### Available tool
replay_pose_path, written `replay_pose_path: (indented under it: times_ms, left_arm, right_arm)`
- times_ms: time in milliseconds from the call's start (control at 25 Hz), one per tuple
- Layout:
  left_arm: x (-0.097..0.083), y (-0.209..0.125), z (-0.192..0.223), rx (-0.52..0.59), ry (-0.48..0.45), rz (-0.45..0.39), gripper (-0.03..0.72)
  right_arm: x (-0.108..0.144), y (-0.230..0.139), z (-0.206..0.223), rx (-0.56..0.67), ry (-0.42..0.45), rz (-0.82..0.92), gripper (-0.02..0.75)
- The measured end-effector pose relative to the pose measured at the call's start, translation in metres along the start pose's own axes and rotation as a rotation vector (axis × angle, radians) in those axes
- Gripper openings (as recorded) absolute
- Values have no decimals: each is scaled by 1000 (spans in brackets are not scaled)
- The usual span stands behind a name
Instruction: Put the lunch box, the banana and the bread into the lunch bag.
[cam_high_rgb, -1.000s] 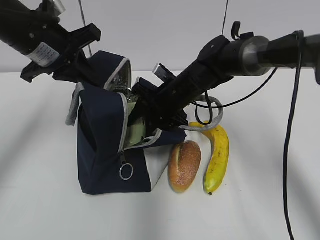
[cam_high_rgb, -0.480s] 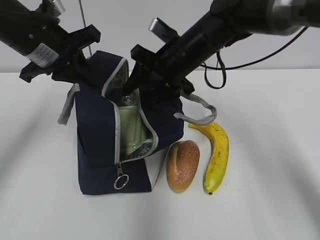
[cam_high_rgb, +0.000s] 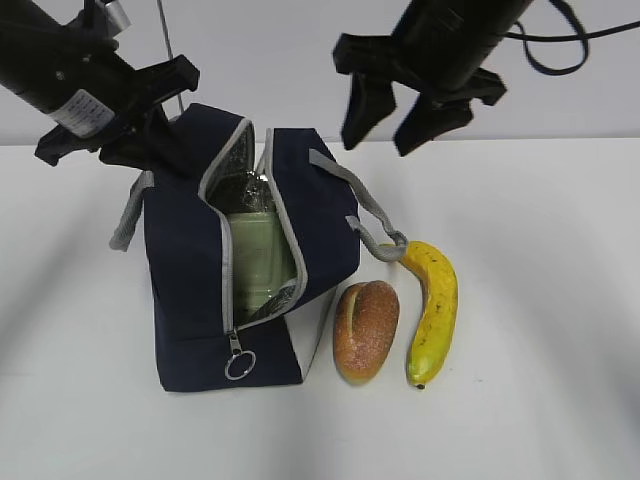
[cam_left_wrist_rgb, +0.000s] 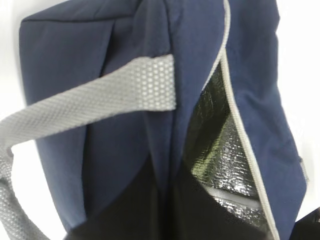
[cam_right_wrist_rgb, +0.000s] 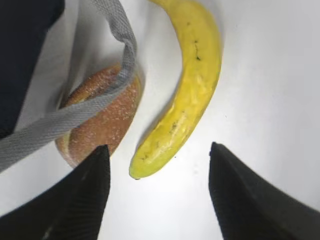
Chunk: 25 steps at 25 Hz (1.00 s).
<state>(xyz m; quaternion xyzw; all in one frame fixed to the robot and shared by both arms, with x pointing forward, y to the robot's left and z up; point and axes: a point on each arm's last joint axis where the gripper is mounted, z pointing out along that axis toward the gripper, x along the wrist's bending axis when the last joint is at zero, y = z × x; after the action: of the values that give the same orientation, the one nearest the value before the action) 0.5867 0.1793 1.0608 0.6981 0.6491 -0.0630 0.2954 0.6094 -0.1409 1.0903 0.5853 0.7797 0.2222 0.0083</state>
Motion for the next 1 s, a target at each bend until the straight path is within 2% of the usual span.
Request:
replay_pose_path:
  times_ms: [80, 240, 440, 640, 880, 1000]
  left_arm:
    - [0, 0, 0, 1, 3, 2, -3]
    - [0, 0, 0, 1, 3, 2, -3]
    - [0, 0, 0, 1, 4, 3, -3]
    - [1, 0, 0, 2, 6, 4, -3]
    - [1, 0, 0, 2, 7, 5, -3]
    - [1, 0, 0, 2, 8, 6, -3]
  right_arm:
    - [-11, -10, 4, 35, -98, 10, 459]
    - [-24, -31, 21, 124, -184, 46, 459]
    - [-33, -44, 43, 169, -216, 49, 459]
    - [-48, -44, 79, 211, -289, 41, 461]
    - [-56, -46, 110, 250, -302, 49, 584]
    - [-58, -46, 121, 256, -305, 52, 577]
